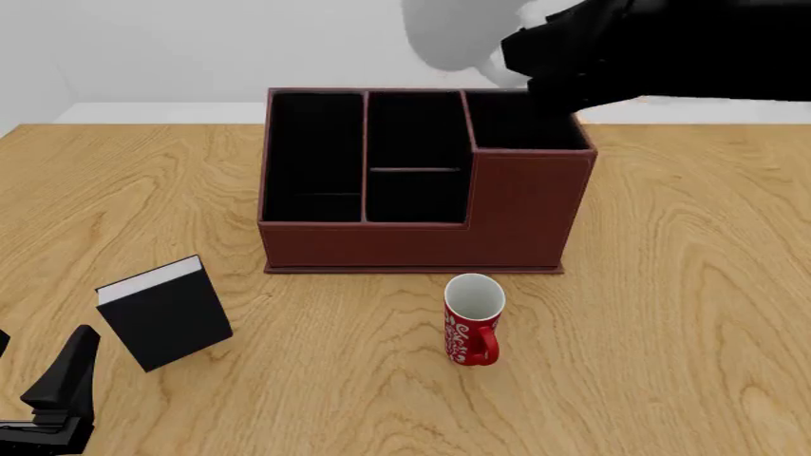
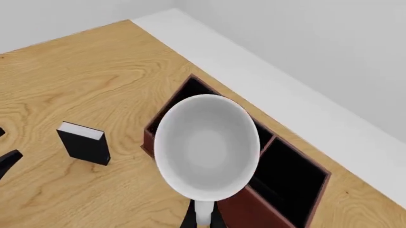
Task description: Pick up the white mug and place it to the right of the caddy.
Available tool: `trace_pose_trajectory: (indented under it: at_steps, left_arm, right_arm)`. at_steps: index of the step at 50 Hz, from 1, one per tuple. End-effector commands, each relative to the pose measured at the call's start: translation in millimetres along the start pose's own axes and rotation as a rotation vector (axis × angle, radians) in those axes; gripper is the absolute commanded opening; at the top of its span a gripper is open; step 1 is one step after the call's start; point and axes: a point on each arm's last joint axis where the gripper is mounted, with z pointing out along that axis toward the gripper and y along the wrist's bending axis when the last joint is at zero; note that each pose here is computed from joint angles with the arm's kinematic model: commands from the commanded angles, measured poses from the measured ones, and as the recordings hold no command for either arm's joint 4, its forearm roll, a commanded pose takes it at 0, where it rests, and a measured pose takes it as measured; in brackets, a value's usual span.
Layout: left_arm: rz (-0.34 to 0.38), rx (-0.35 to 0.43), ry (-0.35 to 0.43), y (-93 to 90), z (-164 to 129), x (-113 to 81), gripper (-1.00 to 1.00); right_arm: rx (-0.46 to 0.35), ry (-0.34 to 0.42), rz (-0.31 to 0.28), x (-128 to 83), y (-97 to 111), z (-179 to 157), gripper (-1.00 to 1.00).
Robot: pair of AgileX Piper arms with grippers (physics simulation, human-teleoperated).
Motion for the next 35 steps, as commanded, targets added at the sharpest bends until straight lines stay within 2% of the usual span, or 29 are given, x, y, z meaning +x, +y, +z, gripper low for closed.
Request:
trace_pose_trajectory:
  at_steps: [1, 16, 23, 35]
  left_arm:
    - [0.0, 0.0, 0.0, 0.0, 0, 0.0, 1.0]
    - [0.0, 0.0, 0.0, 0.0, 0, 0.0, 1.0]
    - [0.0, 0.0, 0.0, 0.0, 0, 0.0, 1.0]
    - [0.0, 0.0, 0.0, 0.0, 0, 0.0, 1.0]
  right_arm:
    - [0.043, -0.03, 0.024, -8, -10, -21, -1.0]
    - [0.149, -0.062, 0.079, -10, -30, -58, -1.0]
    - [0.222, -0.04, 0.106, 4, -40, -67, -1.0]
    - [0.322, -0.047, 0.173, 11, -50, -91, -1.0]
